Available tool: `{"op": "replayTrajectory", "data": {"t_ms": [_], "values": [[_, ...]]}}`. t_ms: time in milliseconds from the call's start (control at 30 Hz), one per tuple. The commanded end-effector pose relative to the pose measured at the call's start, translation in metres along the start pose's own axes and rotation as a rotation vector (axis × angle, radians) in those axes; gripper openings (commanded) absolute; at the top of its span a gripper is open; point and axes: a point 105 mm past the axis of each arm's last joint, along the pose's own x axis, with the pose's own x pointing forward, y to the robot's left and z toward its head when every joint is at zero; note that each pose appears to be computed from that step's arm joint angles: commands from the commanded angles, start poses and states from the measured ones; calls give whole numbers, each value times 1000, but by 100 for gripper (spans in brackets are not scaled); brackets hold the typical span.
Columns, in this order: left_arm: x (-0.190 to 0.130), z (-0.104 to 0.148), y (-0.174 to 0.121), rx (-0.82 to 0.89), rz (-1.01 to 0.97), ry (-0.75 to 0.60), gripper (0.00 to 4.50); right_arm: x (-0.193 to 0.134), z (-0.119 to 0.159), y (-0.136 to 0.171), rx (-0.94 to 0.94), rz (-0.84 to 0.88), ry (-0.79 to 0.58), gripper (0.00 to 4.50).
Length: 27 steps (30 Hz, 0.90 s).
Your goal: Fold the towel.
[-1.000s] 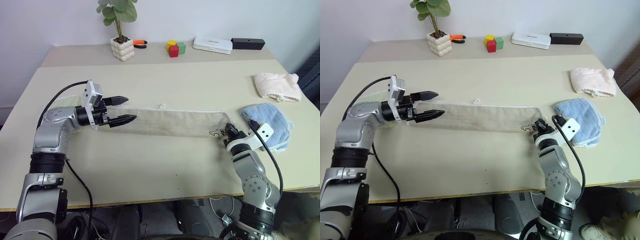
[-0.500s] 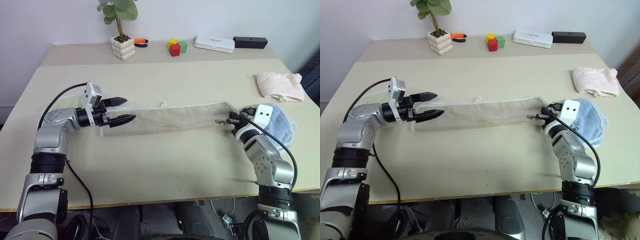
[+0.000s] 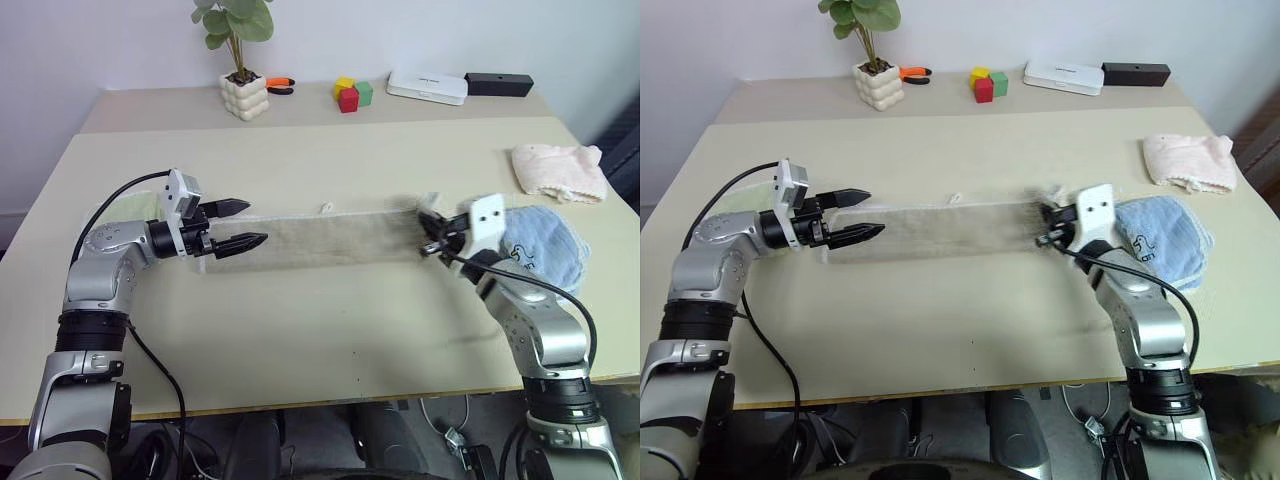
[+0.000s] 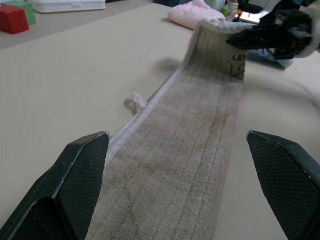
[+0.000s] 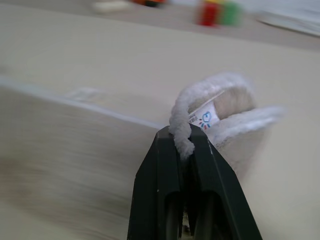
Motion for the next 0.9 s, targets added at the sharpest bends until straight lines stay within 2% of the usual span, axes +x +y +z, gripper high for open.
{"op": "replayTrajectory", "data": {"t_ms": [33,367,533,800,900], "values": [[-1,17,0,27,-5,-41,450,15,17,32,-29,97,-45,5],[-6,16,-5,36,13,-26,450,43,-3,103,-91,340,31,5],[-9,15,-6,37,22,-22,450,55,-10,120,-133,386,49,5],[-10,13,-7,41,28,-15,450,67,-15,129,-123,372,52,5],[-9,12,-7,42,27,-16,450,68,-15,134,-81,402,44,97]]}}
